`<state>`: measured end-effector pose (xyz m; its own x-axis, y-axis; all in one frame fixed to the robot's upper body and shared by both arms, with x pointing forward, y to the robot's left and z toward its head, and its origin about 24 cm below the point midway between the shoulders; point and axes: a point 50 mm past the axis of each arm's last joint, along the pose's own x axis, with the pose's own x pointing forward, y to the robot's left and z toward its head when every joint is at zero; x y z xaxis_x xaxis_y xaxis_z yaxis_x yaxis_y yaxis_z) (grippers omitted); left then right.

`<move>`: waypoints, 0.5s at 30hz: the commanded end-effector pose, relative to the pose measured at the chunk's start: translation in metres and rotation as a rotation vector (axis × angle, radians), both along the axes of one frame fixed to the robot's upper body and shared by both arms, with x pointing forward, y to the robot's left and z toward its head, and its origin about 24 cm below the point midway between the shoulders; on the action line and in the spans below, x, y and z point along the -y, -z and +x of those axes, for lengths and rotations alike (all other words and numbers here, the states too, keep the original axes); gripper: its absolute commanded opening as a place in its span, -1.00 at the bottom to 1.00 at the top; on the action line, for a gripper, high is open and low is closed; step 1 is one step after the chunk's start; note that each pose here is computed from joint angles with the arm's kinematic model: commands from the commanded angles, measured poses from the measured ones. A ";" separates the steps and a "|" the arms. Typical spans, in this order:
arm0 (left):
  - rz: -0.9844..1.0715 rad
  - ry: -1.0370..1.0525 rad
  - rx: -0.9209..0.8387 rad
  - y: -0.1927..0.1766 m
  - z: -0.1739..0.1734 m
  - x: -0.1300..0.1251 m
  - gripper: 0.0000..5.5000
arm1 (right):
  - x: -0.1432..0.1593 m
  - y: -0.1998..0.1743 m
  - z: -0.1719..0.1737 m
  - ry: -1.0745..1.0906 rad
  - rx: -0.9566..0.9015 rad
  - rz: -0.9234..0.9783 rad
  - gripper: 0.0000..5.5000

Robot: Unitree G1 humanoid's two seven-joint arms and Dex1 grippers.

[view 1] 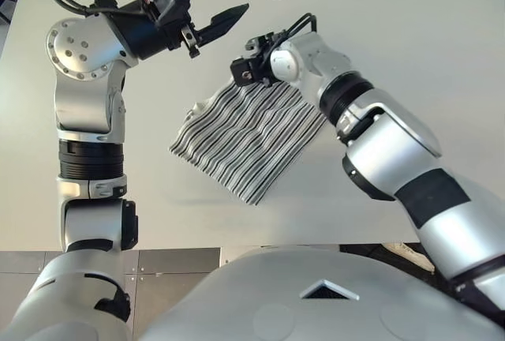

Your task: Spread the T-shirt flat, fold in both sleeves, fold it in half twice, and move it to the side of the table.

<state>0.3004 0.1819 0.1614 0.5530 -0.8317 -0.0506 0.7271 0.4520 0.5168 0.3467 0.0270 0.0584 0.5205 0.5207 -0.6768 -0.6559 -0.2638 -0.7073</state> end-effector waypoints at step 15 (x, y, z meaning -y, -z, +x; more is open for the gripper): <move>0.008 -0.033 0.014 0.001 -0.008 -0.007 -0.04 | 0.028 -0.029 0.015 -0.074 -0.185 -0.150 0.04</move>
